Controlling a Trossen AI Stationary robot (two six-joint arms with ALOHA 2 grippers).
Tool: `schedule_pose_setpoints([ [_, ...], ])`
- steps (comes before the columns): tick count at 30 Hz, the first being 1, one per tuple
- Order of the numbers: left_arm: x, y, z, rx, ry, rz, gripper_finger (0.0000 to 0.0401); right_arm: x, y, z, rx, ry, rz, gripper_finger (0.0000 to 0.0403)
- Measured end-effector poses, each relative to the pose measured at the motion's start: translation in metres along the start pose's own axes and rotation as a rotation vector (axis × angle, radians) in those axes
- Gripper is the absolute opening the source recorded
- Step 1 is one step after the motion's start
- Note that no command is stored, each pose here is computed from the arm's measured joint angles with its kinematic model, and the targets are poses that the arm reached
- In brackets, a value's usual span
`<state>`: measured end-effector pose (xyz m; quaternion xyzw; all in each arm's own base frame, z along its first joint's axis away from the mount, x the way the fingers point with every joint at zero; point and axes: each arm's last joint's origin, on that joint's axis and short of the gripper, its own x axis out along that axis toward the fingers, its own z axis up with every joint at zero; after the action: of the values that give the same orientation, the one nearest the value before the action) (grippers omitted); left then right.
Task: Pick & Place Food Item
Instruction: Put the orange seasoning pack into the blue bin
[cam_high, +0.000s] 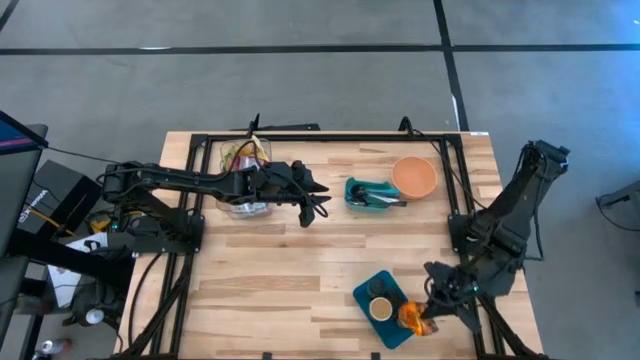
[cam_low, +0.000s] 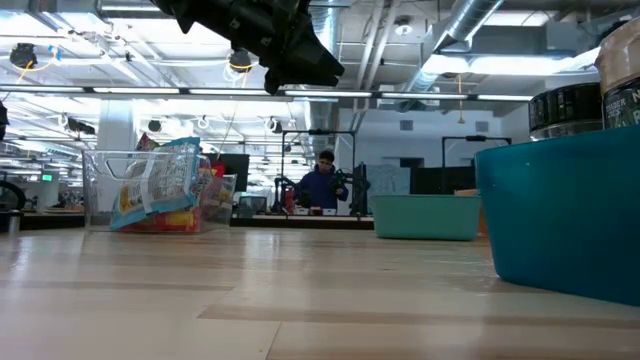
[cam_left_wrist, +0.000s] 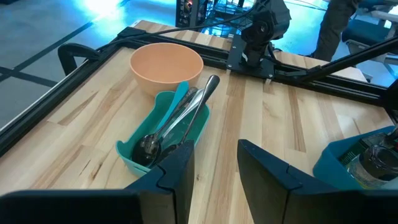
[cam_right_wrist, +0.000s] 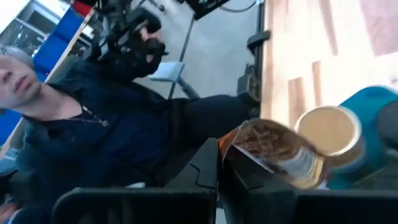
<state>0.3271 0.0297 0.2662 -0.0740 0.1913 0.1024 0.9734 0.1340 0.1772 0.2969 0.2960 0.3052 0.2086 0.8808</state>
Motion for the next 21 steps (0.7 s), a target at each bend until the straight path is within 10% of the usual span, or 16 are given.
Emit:
schedule_pose_setpoints([
  [21,0.0,0.0,0.0,0.0,-0.006,0.005,0.0114,0.059,0.001,-0.037,0.096,0.115,-0.066,0.0],
])
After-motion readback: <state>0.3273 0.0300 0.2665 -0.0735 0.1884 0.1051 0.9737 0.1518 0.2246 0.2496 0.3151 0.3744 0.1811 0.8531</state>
